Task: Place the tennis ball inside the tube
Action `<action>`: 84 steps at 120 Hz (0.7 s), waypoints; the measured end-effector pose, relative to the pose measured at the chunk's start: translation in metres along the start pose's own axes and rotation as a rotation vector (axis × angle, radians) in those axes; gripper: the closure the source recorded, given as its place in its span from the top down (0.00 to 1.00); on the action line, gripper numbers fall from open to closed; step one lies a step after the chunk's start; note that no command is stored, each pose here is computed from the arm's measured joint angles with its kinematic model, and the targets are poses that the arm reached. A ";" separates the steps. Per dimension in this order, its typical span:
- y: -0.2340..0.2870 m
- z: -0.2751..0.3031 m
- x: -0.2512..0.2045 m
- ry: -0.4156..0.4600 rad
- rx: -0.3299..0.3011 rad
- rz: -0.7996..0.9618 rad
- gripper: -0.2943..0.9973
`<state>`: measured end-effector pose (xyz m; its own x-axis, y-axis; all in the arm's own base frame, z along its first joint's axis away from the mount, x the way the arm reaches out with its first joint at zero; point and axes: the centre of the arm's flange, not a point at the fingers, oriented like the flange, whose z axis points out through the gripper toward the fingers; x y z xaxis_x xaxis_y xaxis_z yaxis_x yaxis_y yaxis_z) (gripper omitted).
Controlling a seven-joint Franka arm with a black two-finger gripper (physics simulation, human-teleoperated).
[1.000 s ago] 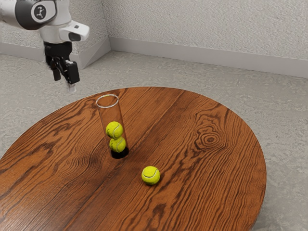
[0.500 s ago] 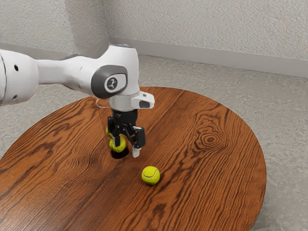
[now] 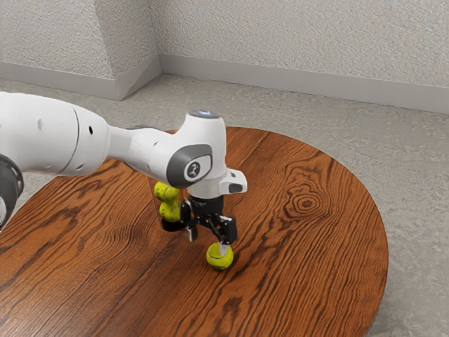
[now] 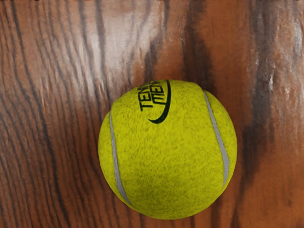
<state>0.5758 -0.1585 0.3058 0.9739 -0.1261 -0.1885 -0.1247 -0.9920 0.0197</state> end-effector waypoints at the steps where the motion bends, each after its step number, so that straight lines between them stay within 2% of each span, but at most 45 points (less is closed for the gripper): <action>1: 0.000 0.001 0.000 0.001 0.000 -0.001 0.77; 47: -0.001 0.029 0.017 0.031 0.011 -0.017 0.77; 84: 0.002 0.046 0.023 0.054 -0.006 -0.041 0.77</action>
<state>0.5888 -0.1627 0.2564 0.9870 -0.0857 -0.1357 -0.0839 -0.9963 0.0185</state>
